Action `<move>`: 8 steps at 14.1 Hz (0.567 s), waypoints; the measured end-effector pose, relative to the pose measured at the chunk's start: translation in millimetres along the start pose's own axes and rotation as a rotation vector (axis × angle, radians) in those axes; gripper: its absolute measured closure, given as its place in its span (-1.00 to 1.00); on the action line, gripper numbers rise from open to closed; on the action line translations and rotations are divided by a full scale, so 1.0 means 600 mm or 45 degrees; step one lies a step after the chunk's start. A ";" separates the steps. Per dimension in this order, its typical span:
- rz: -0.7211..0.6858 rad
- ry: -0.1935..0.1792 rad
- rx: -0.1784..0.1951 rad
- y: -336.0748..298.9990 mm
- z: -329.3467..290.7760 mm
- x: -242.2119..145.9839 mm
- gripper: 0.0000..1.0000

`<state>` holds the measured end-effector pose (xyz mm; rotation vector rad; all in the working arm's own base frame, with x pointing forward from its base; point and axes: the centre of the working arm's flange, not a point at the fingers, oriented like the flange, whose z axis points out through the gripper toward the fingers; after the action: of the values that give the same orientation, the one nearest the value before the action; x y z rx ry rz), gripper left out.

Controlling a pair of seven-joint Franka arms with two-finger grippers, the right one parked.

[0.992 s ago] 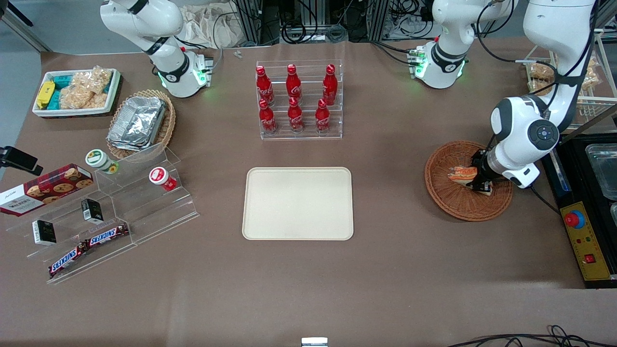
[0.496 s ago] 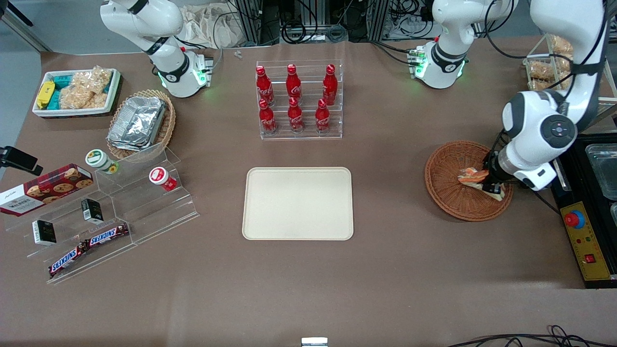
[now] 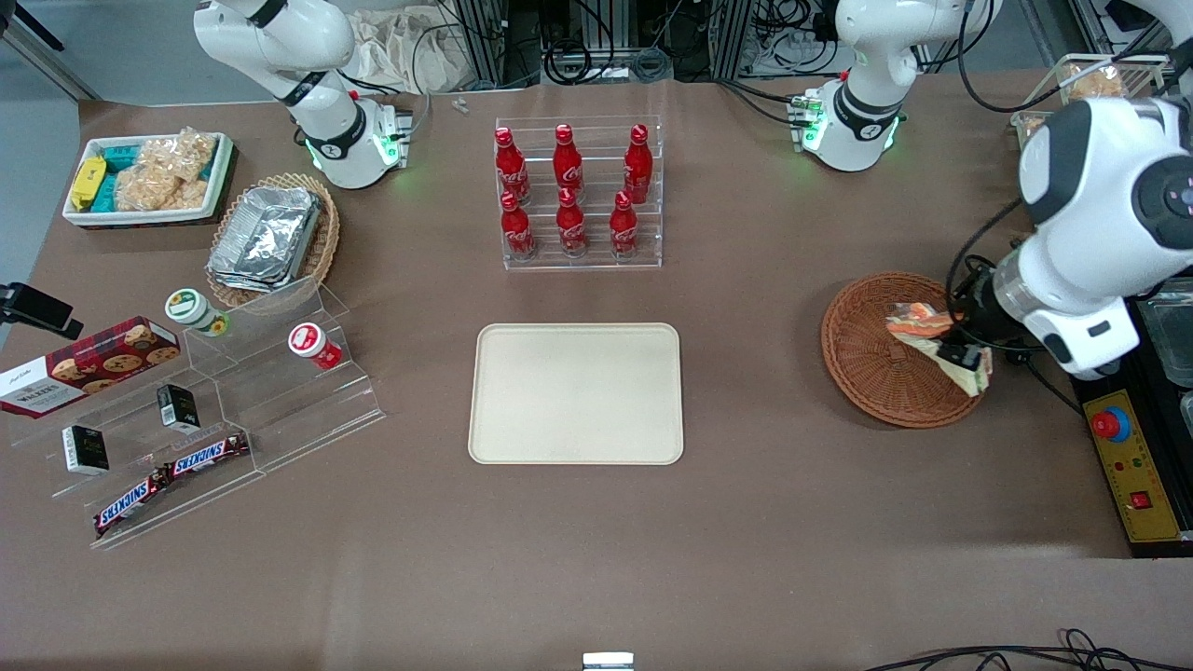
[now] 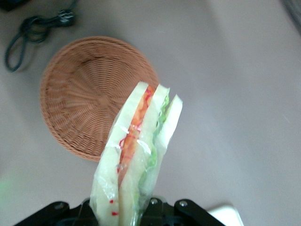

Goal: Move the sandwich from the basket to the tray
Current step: 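Lift the sandwich and carry it over the cream tray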

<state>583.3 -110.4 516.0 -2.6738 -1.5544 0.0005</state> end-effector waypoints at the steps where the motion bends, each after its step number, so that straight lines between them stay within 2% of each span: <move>1: 0.146 0.003 -0.034 0.019 -0.024 -0.047 0.59; 3: 0.428 -0.008 -0.070 0.050 -0.046 -0.153 0.59; 4: 0.538 -0.025 -0.068 0.061 -0.040 -0.208 0.59; 6: 0.708 -0.066 -0.084 0.087 -0.009 -0.306 0.59; 8: 0.840 -0.078 -0.116 0.121 0.044 -0.386 0.59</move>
<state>531.0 -346.0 480.9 -3.1409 -0.6264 0.0370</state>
